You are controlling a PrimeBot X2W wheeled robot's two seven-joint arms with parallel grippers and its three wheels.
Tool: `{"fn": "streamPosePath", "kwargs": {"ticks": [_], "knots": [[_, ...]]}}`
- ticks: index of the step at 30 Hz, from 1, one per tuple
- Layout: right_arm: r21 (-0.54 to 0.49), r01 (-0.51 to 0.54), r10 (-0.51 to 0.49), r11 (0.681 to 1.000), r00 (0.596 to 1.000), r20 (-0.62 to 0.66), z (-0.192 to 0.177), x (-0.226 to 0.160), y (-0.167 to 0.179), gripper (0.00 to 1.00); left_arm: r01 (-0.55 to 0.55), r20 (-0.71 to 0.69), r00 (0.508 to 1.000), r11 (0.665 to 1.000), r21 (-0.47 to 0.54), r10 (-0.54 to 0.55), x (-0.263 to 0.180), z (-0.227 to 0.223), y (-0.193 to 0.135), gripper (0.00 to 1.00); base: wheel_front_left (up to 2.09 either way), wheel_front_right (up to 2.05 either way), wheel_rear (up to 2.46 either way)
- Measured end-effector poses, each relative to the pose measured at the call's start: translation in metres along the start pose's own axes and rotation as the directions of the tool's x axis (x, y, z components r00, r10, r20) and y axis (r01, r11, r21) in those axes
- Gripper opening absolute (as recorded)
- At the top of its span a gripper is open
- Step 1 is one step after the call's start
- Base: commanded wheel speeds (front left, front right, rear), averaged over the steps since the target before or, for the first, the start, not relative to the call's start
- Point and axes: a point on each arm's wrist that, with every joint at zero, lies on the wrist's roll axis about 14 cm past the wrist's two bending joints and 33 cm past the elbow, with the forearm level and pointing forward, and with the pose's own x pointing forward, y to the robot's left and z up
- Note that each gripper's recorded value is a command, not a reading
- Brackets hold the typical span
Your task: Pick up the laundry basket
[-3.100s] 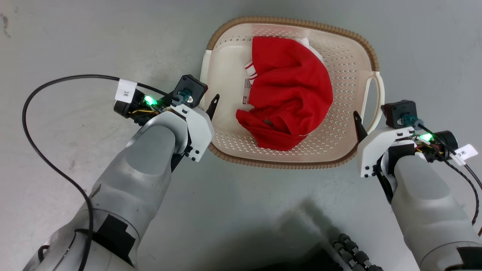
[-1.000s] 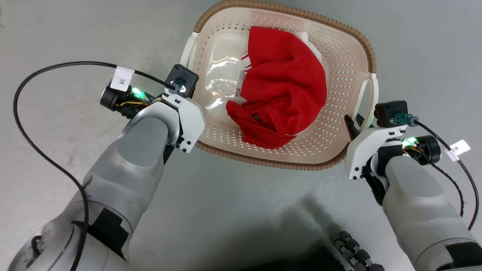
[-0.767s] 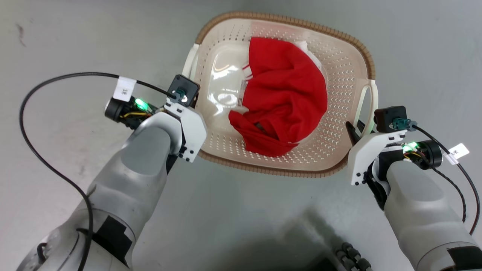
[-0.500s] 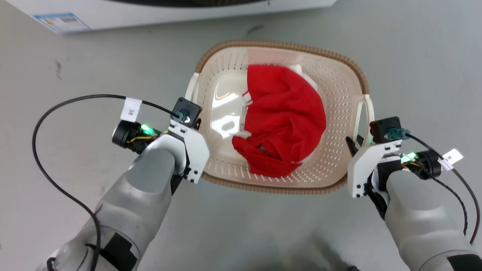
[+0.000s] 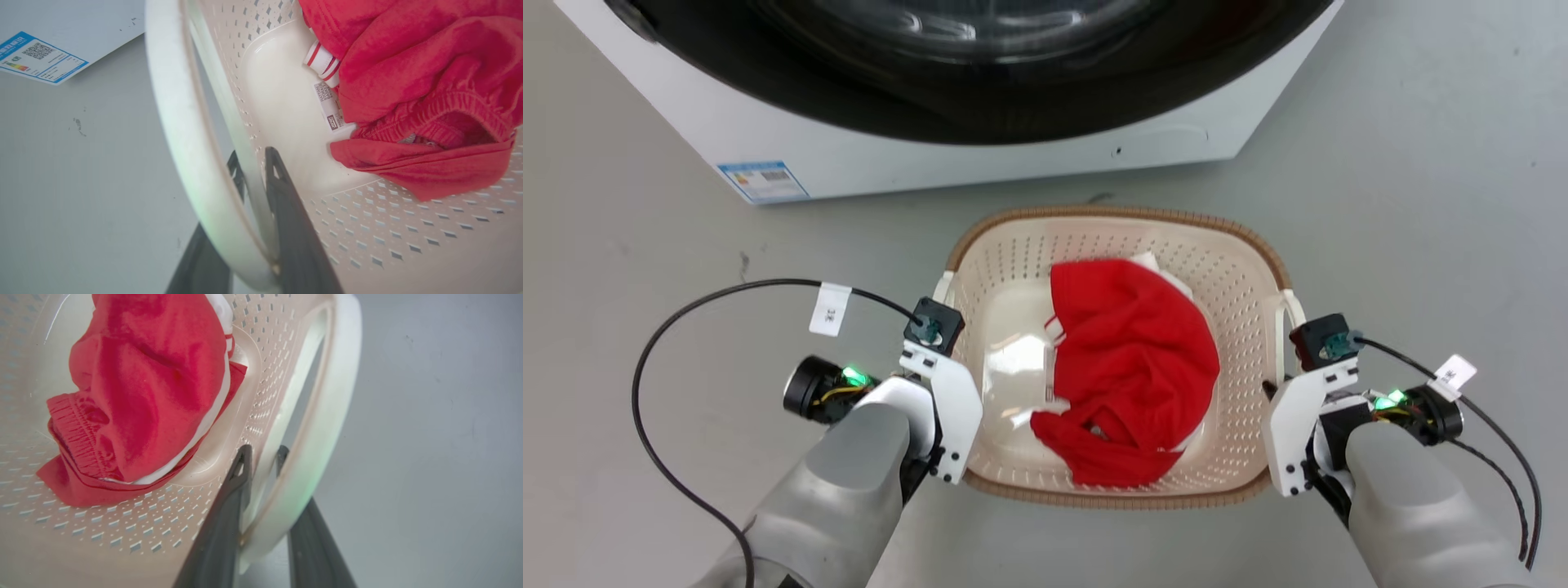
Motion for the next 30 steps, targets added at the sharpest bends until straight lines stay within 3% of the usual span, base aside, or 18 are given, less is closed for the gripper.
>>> {"fn": "streamPosePath", "kwargs": {"ticks": [17, 30], "knots": [[-0.075, -0.039, 0.044, 0.996, 0.997, 0.068, 0.012, -0.056, 0.027, 0.00, -0.059, -0.031, 0.998, 0.997, -0.040, 0.058, -0.076, -0.017, -0.015, 0.00, 0.00, 0.00, 0.00], [-0.136, -0.077, 0.093, 0.988, 0.990, 0.110, 0.019, -0.073, 0.050, 0.00, -0.108, -0.051, 0.993, 0.990, -0.087, 0.104, -0.110, -0.039, -0.015, 0.00, 0.00, 0.00, 0.00]]}}
